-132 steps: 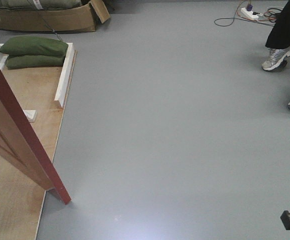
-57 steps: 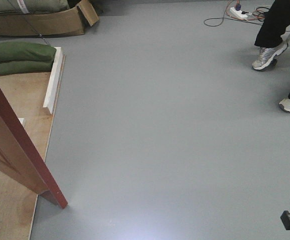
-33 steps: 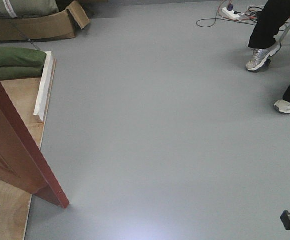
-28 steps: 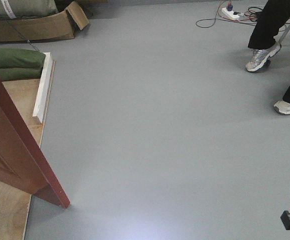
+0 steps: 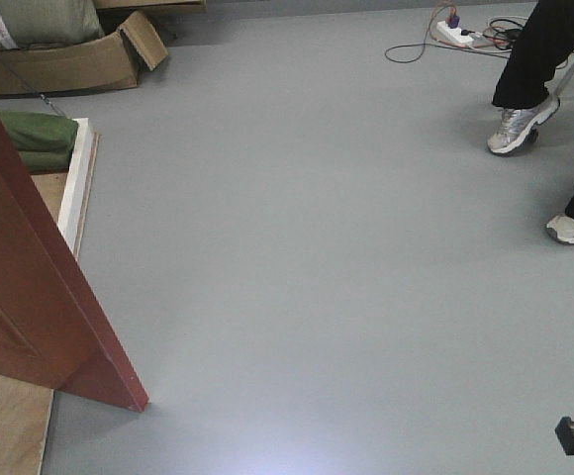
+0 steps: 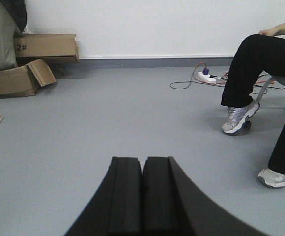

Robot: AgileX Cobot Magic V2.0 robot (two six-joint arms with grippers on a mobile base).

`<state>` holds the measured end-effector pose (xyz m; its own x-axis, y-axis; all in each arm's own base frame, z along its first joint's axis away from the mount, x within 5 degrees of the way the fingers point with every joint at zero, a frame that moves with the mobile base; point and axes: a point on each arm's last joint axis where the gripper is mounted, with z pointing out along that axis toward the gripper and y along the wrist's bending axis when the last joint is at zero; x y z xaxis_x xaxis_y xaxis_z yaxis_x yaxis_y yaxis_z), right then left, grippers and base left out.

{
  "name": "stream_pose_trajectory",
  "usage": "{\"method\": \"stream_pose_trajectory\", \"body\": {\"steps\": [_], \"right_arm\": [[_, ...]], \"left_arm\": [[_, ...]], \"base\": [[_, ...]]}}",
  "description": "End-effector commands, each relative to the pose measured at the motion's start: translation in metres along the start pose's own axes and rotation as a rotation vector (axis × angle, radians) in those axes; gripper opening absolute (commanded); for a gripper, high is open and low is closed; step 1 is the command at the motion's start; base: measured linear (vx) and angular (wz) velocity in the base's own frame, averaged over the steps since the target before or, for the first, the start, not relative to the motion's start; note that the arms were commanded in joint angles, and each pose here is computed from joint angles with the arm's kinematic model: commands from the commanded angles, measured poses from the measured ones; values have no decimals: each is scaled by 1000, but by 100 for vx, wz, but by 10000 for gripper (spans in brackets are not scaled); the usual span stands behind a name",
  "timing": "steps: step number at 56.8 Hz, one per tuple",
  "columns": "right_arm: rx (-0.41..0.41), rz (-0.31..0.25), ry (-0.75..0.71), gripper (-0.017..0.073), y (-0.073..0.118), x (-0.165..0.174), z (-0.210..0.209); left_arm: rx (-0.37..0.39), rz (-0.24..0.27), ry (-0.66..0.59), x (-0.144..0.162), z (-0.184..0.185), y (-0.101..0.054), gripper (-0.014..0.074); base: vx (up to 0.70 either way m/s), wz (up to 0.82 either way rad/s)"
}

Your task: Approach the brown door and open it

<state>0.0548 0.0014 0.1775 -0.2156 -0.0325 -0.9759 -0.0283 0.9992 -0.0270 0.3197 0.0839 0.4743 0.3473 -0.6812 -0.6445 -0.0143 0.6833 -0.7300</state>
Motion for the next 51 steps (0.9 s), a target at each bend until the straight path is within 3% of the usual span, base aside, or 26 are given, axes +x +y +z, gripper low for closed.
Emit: {"method": "stream_pose_trajectory", "body": {"steps": [1,51], "right_arm": [[8,-13,-91,0,-1,-7,-1],[8,-13,-91,0,-1,-7,-1]], "left_arm": [[95,-4,-84,-18,-9,-23,-4],[95,-4,-84,-18,-9,-23,-4]], "base": [[22,-1],[20,7]]}}
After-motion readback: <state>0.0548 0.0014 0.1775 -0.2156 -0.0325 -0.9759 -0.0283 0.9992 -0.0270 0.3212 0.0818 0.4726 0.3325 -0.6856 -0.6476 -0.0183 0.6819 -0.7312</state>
